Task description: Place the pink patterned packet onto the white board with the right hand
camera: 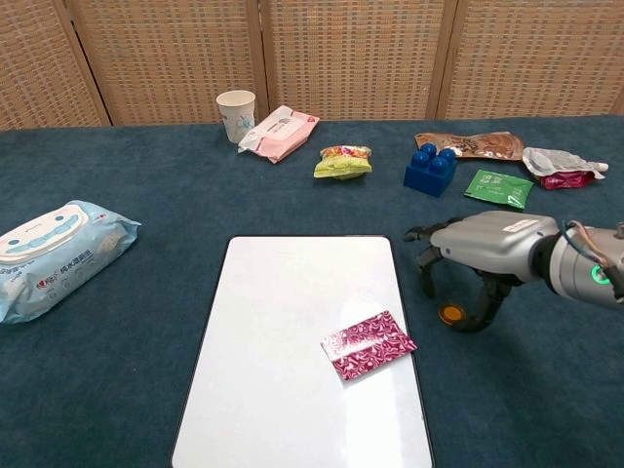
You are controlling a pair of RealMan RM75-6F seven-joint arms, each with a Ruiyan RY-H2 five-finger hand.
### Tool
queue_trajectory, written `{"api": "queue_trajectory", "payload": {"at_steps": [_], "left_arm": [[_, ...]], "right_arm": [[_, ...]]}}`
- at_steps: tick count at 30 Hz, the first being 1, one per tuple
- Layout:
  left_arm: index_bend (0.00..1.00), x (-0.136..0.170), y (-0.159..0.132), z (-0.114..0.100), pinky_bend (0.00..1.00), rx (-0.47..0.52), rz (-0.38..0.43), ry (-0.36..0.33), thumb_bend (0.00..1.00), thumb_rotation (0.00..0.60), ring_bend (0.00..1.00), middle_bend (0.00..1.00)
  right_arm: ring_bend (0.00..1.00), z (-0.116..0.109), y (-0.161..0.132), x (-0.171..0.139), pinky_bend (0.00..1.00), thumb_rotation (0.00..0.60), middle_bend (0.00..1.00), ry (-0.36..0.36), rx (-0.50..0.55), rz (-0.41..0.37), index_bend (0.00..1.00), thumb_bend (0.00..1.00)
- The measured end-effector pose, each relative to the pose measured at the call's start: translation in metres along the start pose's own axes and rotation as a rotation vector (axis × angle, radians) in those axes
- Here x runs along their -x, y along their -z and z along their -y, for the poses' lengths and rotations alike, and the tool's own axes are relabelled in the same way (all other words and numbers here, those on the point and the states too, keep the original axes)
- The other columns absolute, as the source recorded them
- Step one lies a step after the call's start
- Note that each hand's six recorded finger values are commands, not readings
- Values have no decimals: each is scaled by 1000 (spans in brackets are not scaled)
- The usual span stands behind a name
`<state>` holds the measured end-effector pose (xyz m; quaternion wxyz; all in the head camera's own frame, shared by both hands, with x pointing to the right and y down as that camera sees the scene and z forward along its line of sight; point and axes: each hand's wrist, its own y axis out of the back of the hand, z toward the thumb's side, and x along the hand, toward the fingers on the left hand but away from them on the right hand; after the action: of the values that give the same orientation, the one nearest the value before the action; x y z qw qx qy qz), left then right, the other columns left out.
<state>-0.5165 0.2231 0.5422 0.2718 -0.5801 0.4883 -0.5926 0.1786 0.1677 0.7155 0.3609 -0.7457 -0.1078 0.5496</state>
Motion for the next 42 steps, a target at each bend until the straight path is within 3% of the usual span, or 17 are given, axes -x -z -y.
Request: {"api": "queue_trajectory", "payload": {"at_steps": [27,38,42], "left_arm": [[0,0,0,4,0,-5,-2,11,0,583,0,0],[0,-1,1,4,0,-4,-4,13,0,582,0,0],[0,0,1,5,0,-4,-3,14,0,583,0,0]], "right_arm": [[0,13,7,0,0,600,0,-9,0,-6,424,311],[0,17,11,2,0,600,0,-10,9,-1,582,311],[0,18,12,2,0,600,0,-6,13,-2,598,311]]}}
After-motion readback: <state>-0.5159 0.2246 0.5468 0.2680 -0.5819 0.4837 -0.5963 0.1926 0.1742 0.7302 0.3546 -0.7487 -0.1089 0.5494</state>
